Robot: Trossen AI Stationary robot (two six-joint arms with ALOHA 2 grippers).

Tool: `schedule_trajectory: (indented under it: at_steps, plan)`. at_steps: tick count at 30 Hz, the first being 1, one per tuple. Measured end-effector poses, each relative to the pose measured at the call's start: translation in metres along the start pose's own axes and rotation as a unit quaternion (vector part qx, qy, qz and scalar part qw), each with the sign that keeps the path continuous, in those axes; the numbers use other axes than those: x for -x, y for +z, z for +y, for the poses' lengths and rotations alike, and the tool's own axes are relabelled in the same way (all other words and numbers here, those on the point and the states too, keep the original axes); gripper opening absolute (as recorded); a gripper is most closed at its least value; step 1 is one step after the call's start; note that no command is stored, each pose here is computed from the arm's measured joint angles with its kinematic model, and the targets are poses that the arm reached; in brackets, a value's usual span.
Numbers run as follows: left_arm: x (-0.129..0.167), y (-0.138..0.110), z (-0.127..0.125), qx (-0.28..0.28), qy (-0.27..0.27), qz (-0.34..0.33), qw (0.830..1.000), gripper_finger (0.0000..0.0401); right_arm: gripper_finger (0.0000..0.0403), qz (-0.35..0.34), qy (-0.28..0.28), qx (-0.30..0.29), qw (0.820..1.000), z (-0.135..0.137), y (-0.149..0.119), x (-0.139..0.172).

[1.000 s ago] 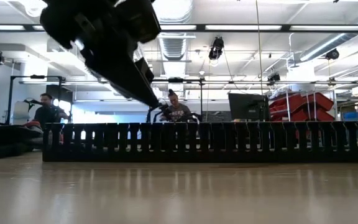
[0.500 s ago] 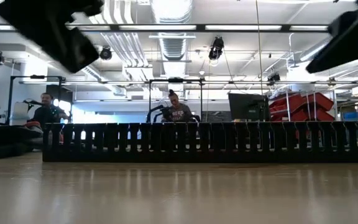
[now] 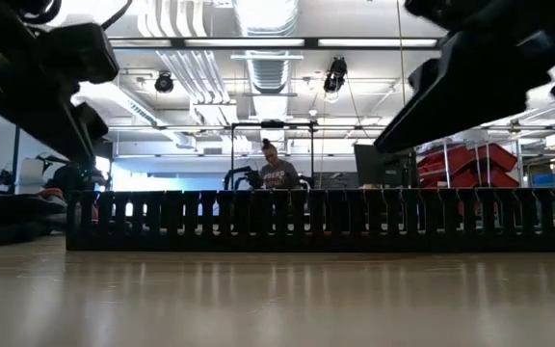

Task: Ziptie cables
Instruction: Put the zip-tied cable wires into the black cable duct

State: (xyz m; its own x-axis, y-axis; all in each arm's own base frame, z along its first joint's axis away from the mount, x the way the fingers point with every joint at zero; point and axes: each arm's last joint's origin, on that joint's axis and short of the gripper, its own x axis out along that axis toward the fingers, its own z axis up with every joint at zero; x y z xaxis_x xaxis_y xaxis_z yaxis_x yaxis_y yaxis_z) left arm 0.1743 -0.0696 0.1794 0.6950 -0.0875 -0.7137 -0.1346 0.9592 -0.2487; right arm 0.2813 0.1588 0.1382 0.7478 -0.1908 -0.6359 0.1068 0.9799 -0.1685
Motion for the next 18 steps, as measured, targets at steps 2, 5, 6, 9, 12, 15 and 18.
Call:
schedule_trajectory:
  at_steps: [2, 5, 6, 9, 12, 15, 18]
  plan:
    - [-0.006, -0.006, 0.002, 0.001, -0.007, -0.012, 1.0, 0.0037, 0.0148, 0.008, 0.011, -0.005, 1.0, -0.003, -0.001, -0.008]
    - [-0.014, -0.015, 0.006, 0.0, -0.012, -0.02, 1.0, 0.0033, 0.0148, 0.025, 0.026, -0.005, 0.999, -0.005, -0.006, -0.022]
    - [-0.017, -0.017, 0.007, -0.001, -0.014, -0.025, 1.0, 0.0032, 0.0146, 0.028, 0.034, -0.005, 0.999, -0.005, -0.007, -0.027]
    - [-0.024, -0.02, 0.007, -0.011, -0.023, -0.042, 0.999, 0.0031, 0.0137, 0.045, 0.028, -0.001, 0.999, -0.006, -0.015, -0.041]
    - [-0.03, -0.02, 0.006, -0.022, -0.027, -0.05, 0.998, 0.0031, 0.0121, 0.056, 0.02, 0.001, 0.998, -0.008, -0.02, -0.048]
    - [-0.037, -0.02, 0.004, -0.035, -0.024, -0.046, 0.998, 0.0031, 0.0098, 0.057, 0.018, 0.0, 0.998, -0.008, -0.02, -0.051]
    - [-0.044, -0.022, 0.004, -0.042, -0.014, -0.029, 0.999, 0.0032, 0.0064, 0.057, 0.019, 0.001, 0.998, -0.008, -0.02, -0.05]
